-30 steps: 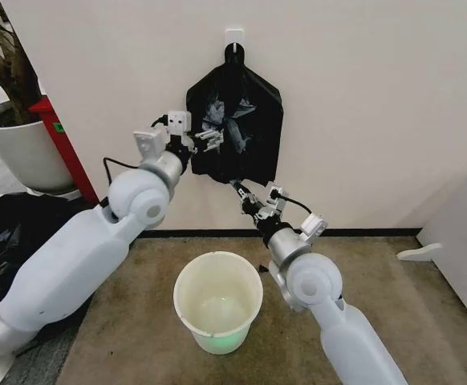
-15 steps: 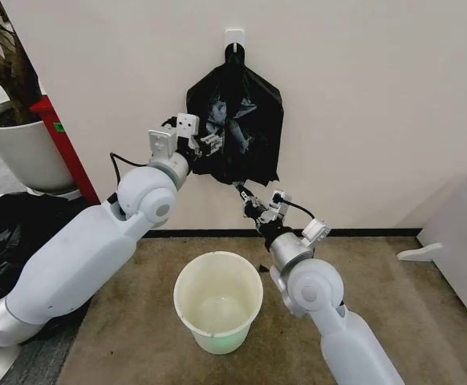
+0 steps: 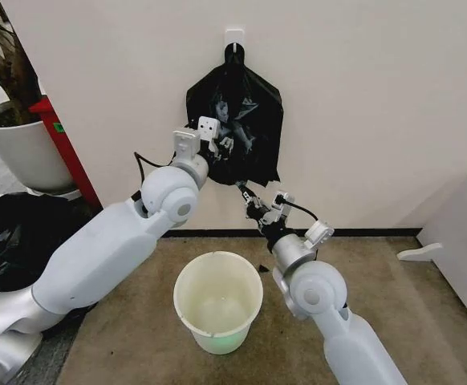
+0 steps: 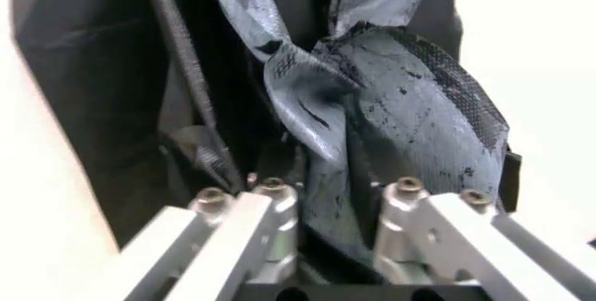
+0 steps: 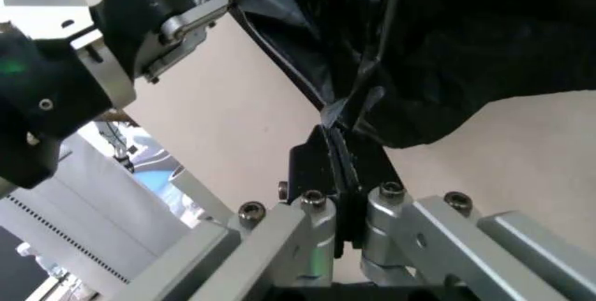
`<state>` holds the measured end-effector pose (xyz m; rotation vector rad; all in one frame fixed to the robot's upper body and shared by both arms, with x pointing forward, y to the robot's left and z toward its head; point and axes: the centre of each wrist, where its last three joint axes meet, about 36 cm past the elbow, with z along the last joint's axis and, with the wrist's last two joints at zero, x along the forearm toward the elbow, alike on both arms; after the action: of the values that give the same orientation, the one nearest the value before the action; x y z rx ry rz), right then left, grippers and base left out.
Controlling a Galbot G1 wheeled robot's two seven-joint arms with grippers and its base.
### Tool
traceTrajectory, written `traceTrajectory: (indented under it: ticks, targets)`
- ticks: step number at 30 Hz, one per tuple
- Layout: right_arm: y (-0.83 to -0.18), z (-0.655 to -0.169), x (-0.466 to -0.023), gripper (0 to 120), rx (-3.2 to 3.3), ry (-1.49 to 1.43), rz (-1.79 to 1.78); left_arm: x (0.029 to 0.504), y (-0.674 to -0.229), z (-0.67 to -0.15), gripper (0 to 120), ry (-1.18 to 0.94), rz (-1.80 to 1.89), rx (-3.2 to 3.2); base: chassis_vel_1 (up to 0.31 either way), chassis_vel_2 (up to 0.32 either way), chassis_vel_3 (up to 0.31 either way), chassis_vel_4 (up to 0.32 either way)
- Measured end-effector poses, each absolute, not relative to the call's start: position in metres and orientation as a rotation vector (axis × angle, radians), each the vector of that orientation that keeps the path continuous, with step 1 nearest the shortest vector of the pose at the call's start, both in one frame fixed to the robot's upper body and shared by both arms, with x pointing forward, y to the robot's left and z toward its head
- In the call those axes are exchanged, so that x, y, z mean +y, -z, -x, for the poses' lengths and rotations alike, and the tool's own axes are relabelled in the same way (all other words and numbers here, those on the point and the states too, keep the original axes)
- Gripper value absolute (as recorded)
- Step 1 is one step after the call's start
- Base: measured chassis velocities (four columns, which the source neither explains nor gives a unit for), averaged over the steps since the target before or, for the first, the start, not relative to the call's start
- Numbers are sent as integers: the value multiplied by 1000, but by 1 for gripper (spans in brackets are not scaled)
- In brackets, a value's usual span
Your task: Place the garbage bag over the trash bin.
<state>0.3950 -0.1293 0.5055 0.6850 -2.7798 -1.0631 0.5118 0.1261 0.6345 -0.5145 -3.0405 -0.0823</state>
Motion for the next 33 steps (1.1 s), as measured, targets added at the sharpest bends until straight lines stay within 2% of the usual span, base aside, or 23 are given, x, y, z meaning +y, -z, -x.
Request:
traceTrajectory:
  ticks: [4,13,27,31,33]
  targets:
    - [-504,-393,-130,0,-2783,1052,-682,120,-636,-510,0,85,528,-3037,0,0,0,0]
    - [-502,-392,-134,0,-2794,1042,-669,125,-642,-507,0,79,516,-3057,0,0,0,0]
    - [-492,-396,-142,0,-2822,987,-650,191,-645,-492,0,-57,562,-3174,0,0,0,0]
    - [-493,-395,-139,13,-2847,947,-693,199,-643,-492,0,-78,573,-3189,0,0,0,0]
    - [-505,-388,-140,25,-2874,906,-727,202,-642,-493,0,-93,576,-3197,0,0,0,0]
